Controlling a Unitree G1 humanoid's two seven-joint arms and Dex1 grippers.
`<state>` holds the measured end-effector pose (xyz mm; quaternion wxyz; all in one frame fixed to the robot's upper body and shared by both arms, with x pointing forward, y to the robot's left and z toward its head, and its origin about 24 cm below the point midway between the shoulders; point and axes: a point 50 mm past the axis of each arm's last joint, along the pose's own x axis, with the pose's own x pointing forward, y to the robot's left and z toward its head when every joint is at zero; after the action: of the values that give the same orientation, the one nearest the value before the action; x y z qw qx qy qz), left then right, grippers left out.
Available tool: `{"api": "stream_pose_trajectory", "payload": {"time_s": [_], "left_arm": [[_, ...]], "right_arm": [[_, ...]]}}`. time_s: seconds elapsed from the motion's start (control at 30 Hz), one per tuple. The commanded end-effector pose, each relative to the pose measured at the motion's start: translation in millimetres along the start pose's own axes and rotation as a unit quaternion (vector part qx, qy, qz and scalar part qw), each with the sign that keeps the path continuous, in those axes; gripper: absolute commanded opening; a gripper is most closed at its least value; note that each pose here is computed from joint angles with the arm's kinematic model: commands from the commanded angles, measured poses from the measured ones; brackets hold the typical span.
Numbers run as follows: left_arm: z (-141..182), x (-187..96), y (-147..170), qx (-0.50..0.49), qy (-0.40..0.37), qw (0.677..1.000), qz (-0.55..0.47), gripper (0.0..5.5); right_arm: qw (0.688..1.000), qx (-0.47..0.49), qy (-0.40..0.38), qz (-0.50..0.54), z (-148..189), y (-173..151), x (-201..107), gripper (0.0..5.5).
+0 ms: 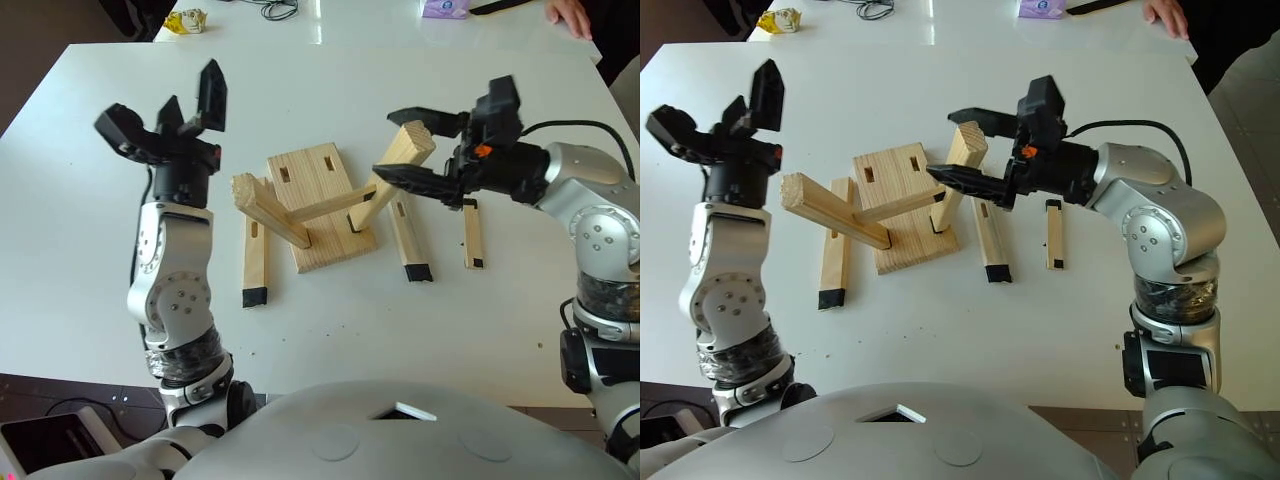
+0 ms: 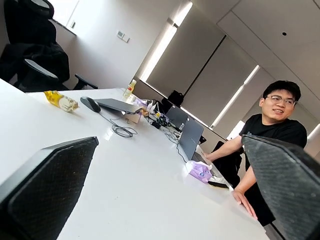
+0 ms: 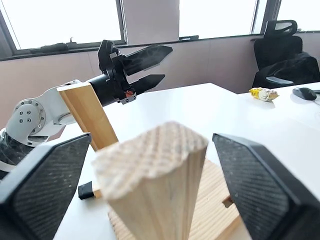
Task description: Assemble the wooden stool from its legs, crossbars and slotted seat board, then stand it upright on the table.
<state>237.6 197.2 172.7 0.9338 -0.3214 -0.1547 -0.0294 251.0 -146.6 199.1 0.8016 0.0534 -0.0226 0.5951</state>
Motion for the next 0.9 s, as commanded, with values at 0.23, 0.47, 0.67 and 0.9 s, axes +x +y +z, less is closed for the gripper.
{"api": "stream_pose_trajectory", "payload": {"time_s": [0.23, 0.47, 0.67, 0.9], "left_arm": [[70, -9, -89, 0.014, -0.051, 0.964, -0.261, 5.31], [37, 1, -87, 0.051, 0.019, 0.978, -0.204, 5.31], [28, 2, -84, 0.011, 0.000, 0.983, -0.182, 5.31], [79, -4, -115, -0.055, -0.127, 0.952, -0.273, 5.31]], "right_arm": [[0.978, -0.019, -0.200, -0.049, 67, 13, 14, 4.47], [0.984, -0.021, -0.153, -0.086, 41, 14, 44, 4.47], [0.970, -0.031, -0.226, -0.079, 70, 13, 40, 4.47], [0.938, -0.027, -0.344, -0.040, 123, 19, 20, 4.47]]}}
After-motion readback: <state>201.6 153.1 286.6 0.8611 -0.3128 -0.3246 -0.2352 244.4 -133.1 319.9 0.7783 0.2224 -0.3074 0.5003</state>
